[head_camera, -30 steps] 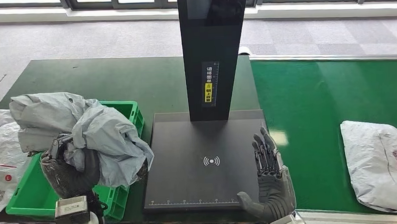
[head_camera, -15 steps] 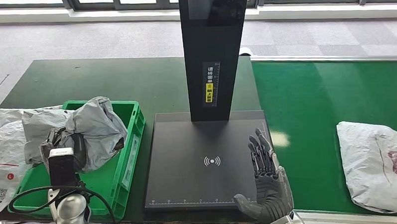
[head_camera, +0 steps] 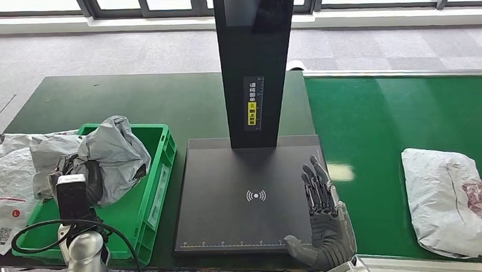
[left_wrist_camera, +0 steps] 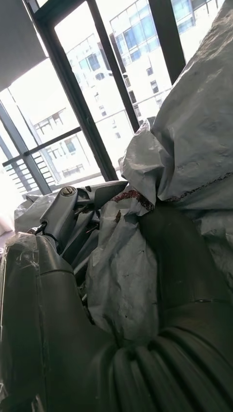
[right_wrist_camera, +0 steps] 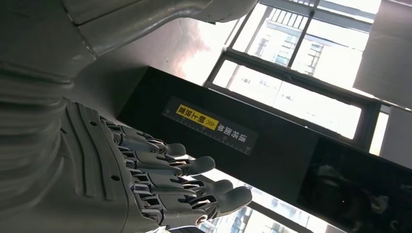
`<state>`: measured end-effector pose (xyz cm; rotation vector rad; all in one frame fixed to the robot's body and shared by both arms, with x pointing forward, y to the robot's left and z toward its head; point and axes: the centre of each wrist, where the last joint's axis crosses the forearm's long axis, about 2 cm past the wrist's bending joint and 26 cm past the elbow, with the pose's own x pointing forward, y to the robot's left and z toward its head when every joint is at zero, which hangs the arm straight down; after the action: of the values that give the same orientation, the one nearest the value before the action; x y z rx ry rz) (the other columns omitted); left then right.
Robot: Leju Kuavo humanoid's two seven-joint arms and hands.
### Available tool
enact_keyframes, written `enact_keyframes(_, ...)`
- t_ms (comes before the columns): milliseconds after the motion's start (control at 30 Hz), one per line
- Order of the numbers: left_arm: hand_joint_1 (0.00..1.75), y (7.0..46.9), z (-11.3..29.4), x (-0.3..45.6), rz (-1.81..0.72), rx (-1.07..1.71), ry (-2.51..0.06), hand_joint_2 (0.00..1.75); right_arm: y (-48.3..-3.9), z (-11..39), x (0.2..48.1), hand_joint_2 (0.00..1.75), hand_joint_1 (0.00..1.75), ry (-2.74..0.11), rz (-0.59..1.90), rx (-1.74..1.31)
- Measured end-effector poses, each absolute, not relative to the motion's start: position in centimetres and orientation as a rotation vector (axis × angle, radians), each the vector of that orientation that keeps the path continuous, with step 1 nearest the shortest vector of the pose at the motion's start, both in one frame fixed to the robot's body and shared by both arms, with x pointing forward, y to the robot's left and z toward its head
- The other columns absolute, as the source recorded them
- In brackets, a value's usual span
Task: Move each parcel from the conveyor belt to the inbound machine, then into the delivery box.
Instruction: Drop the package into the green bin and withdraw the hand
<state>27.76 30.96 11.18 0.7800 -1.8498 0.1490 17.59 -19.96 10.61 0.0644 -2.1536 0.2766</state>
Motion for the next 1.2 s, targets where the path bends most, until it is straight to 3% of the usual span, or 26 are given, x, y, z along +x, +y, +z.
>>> enact_keyframes(33,0.00,31.0,11.1,27.8,0.149,0.776,-1.851,1.31,-20.0,10.6,17.6,1.75,0.00,-2.154,0.277,0.065)
enact_keyframes(133,0.00,30.8,11.1,27.7,0.161,0.773,-1.866,0.00,-19.9,10.6,17.8,1.75,0.00,-2.155,0.277,0.066)
enact_keyframes(1000,0.00,29.7,10.9,24.0,0.244,0.920,-1.826,0.00,-19.7,10.7,18.4,1.75,0.00,-2.163,0.276,0.071)
enact_keyframes(1200,0.00,29.7,10.9,23.5,0.395,0.911,-1.892,0.00,-19.8,10.7,18.5,1.75,0.00,-2.159,0.279,-0.017)
